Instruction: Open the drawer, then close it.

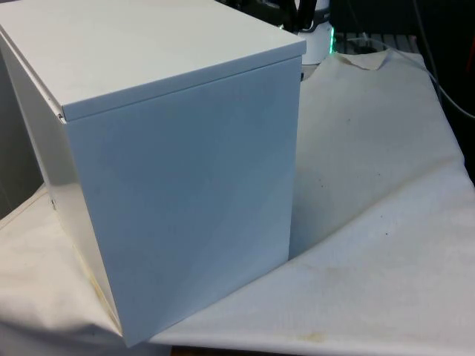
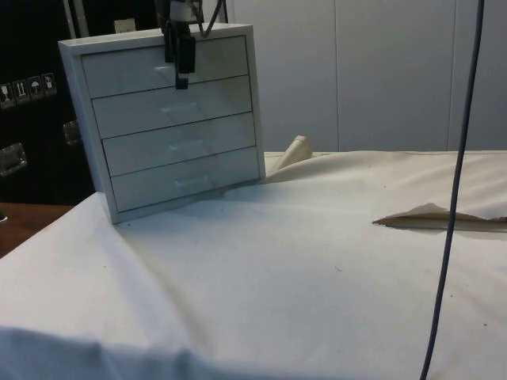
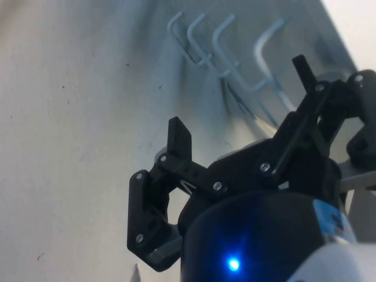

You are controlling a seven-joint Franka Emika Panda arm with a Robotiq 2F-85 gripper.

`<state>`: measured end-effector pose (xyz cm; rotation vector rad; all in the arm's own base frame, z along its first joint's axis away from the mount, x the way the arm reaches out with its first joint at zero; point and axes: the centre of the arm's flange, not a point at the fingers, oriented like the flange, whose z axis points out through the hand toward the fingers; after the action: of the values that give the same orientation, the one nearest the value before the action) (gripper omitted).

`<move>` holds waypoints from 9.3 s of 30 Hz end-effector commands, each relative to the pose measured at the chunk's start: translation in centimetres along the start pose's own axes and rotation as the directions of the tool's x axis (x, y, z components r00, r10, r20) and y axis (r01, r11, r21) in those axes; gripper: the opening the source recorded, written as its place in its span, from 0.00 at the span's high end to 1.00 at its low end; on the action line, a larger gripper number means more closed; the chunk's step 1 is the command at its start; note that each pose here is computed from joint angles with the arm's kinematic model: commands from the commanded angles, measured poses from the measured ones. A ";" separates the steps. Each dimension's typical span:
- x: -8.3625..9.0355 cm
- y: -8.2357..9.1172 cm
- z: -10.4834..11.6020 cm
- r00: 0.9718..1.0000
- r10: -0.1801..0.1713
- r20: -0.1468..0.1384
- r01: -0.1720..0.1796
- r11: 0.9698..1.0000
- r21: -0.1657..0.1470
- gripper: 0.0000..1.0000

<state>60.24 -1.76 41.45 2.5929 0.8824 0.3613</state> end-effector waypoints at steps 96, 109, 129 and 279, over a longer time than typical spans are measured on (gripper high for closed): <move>-1.7 -0.8 -1.6 0.999 -0.003 -0.052 0.004 1.000 0.026 0.99; -2.1 -2.3 -2.7 0.998 0.003 -0.068 0.004 0.995 0.101 0.99; -1.4 -6.1 -4.2 0.999 -0.031 -0.041 0.038 0.981 0.191 0.99; -0.3 -24.0 -4.6 0.991 -0.132 0.030 0.135 0.982 -0.134 0.00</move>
<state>45.48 16.80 35.19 2.4053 0.9908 0.3415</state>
